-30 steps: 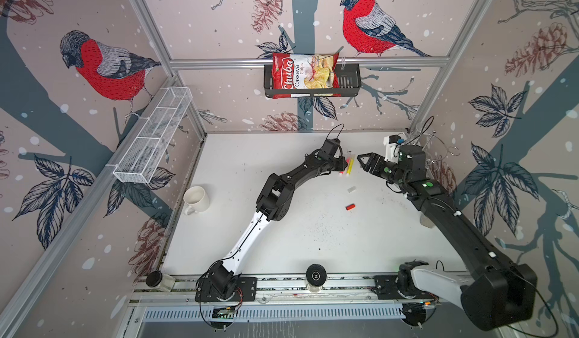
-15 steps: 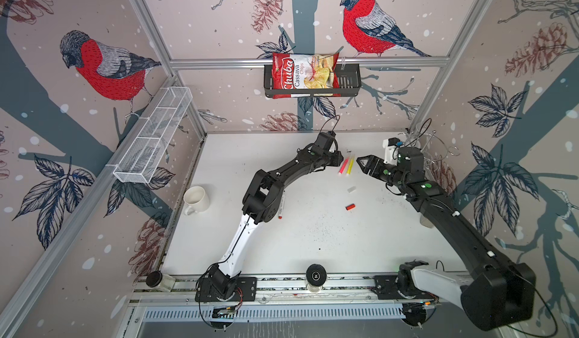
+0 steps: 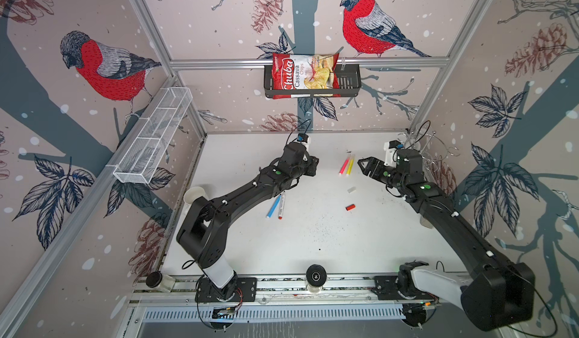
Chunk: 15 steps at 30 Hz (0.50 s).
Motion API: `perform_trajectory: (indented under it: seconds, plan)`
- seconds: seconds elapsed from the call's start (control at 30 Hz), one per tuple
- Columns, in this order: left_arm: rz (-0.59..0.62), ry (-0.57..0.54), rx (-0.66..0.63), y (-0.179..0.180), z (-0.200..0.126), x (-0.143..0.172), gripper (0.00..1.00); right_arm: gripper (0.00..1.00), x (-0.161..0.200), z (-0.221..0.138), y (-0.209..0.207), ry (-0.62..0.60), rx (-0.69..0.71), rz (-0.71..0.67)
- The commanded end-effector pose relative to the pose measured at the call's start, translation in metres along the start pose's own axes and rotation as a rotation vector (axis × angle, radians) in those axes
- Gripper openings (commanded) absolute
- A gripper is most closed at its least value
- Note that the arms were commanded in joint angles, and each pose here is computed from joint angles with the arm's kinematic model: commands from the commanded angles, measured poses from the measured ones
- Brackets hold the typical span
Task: Insert pens into pen caps
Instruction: Place a pen at the top-center of the table.
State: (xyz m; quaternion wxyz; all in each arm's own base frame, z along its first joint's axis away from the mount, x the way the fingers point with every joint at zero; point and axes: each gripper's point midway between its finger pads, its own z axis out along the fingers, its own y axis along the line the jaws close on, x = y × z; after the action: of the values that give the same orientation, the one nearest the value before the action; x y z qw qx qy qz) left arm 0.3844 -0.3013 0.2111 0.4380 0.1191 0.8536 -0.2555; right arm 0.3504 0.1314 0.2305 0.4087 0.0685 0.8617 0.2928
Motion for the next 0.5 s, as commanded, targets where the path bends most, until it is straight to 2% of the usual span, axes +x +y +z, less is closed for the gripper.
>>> perform_trajectory:
  seconds: [0.0, 0.13, 0.3, 0.47]
  plan:
    - [-0.002, -0.057, -0.084, 0.021, -0.022, 0.005, 0.39, 0.78, 0.002, 0.002, -0.009, 0.001, 0.037, 0.032]
    - [-0.030, -0.025, -0.130, 0.040, -0.046, 0.037, 0.40, 0.83, 0.001, 0.003, -0.020, -0.014, 0.086, 0.070]
    - [-0.064, 0.039, -0.221, 0.067, -0.061, 0.076, 0.42, 0.83, 0.005, 0.006, -0.022, 0.007, 0.087, 0.100]
    - [-0.101, 0.089, -0.331, 0.092, -0.068, 0.101, 0.42, 0.83, 0.007, 0.006, -0.022, 0.013, 0.079, 0.115]
